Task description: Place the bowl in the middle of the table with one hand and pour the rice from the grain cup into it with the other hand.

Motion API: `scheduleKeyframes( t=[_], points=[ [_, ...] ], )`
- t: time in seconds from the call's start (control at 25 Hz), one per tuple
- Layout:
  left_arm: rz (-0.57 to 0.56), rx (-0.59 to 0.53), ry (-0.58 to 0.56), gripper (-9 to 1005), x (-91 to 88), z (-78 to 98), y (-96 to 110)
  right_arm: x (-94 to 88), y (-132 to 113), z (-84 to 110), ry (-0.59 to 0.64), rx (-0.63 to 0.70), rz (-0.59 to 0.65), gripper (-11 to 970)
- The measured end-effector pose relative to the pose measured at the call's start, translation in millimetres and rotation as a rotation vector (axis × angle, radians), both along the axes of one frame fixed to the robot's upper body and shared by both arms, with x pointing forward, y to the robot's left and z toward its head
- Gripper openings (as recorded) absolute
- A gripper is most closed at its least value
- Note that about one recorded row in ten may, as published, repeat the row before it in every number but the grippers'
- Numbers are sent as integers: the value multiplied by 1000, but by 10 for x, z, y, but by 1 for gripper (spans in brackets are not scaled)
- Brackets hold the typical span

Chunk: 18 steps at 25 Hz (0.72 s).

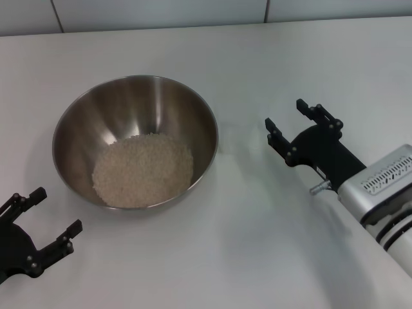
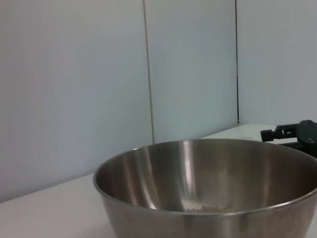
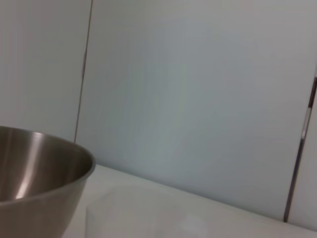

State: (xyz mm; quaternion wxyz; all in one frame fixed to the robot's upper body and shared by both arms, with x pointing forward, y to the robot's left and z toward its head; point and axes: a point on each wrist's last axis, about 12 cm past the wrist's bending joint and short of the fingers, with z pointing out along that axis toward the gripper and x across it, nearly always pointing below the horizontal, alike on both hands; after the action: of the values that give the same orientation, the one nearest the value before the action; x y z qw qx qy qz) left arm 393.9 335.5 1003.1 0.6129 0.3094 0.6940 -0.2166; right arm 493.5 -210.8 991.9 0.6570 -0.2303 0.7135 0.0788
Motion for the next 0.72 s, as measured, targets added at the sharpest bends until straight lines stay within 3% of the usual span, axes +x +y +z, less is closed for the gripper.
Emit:
scheduleKeyframes(
  t=[0.16, 0.24, 0.4, 0.44, 0.52, 0.64, 0.72],
  points=[
    [-1, -1, 0, 843, 0, -1, -5, -138, -48, -31, -10, 10, -1, 658],
    [4, -1, 6, 843, -24, -13, -5, -315, -116, -21, -59, 37, -4, 679],
    [11, -4, 8, 844, -54, -17, 3, -499, -197, 12, -107, 92, 1, 713],
    [14, -8, 10, 844, -88, -19, 15, -617, -275, 26, -123, 133, 42, 716],
    [15, -9, 12, 844, -103, -20, 20, -661, -309, 33, -127, 149, 72, 722],
    [16, -11, 15, 844, -129, -26, 20, -760, -378, 52, -100, 192, 244, 735],
    [13, -13, 16, 844, -134, -28, 12, -763, -366, 51, -83, 193, 293, 744]
  ],
)
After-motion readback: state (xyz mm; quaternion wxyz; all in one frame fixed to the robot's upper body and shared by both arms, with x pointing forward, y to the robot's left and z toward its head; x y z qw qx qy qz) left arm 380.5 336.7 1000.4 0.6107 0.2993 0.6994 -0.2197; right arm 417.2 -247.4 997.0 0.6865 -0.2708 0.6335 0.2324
